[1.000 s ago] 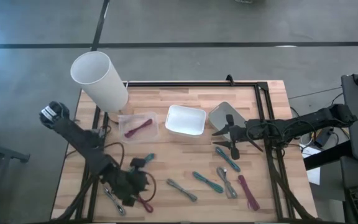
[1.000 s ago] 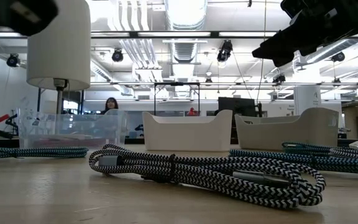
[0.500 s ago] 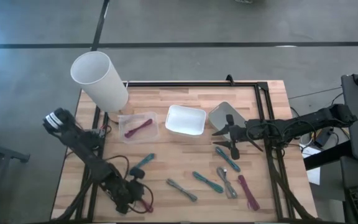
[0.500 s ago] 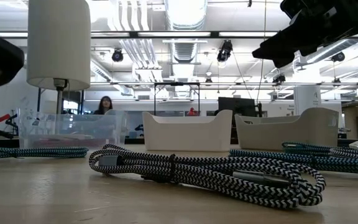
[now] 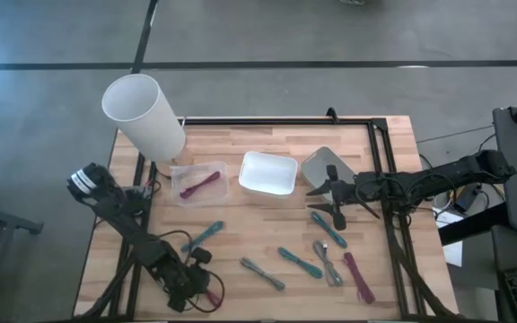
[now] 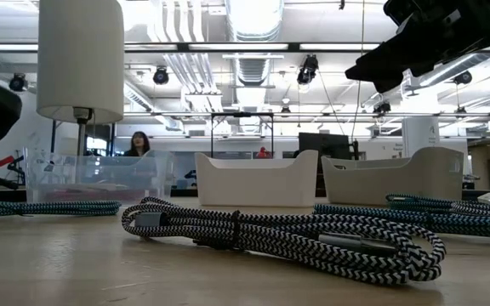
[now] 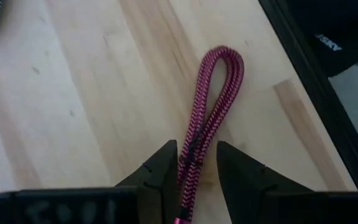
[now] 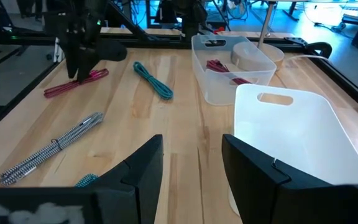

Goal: Pick & Place USB Port
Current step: Put the left pink patterned charger cable into the transparent bin

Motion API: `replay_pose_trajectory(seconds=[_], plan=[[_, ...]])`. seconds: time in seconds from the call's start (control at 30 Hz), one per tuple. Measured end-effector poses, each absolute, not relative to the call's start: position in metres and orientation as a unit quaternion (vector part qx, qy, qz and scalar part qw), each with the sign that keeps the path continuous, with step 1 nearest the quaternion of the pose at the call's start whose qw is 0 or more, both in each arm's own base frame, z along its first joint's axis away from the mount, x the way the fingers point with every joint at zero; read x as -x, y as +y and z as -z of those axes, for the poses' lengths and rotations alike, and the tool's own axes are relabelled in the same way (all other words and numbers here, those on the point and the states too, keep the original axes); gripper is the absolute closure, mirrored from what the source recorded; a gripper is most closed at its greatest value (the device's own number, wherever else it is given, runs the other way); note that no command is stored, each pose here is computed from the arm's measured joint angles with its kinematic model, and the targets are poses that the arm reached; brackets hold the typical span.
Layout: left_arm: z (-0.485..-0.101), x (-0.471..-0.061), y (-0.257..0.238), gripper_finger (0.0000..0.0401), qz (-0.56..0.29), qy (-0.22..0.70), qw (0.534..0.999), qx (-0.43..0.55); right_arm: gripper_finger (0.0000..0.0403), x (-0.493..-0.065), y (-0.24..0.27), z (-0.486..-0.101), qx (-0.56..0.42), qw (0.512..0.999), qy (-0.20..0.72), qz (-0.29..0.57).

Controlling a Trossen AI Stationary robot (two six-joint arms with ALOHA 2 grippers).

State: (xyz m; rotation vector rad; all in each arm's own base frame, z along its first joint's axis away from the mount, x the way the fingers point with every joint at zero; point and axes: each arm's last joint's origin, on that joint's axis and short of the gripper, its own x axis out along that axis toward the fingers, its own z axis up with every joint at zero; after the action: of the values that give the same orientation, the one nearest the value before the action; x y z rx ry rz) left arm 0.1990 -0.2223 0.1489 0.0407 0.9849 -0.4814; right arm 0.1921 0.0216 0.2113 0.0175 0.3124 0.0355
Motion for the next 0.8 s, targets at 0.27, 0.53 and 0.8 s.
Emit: replay_pose_trajectory(seconds=[0.27,0.53,0.8], plan=[[-0.135,-0.2,-0.223,0.0295,0.226,0.484,0.844,-0.038,0.0241,-0.192,0.022,-0.211,-0.009,0.988,0.156,-0.018],[-0.135,-0.199,-0.222,0.0373,0.238,0.478,0.843,-0.065,0.0241,-0.192,0.022,-0.211,-0.009,0.988,0.155,-0.018],[-0.162,-0.206,-0.216,0.0372,0.141,0.393,0.904,-0.088,0.0241,-0.192,0.022,-0.211,-0.009,0.988,0.155,-0.018]])
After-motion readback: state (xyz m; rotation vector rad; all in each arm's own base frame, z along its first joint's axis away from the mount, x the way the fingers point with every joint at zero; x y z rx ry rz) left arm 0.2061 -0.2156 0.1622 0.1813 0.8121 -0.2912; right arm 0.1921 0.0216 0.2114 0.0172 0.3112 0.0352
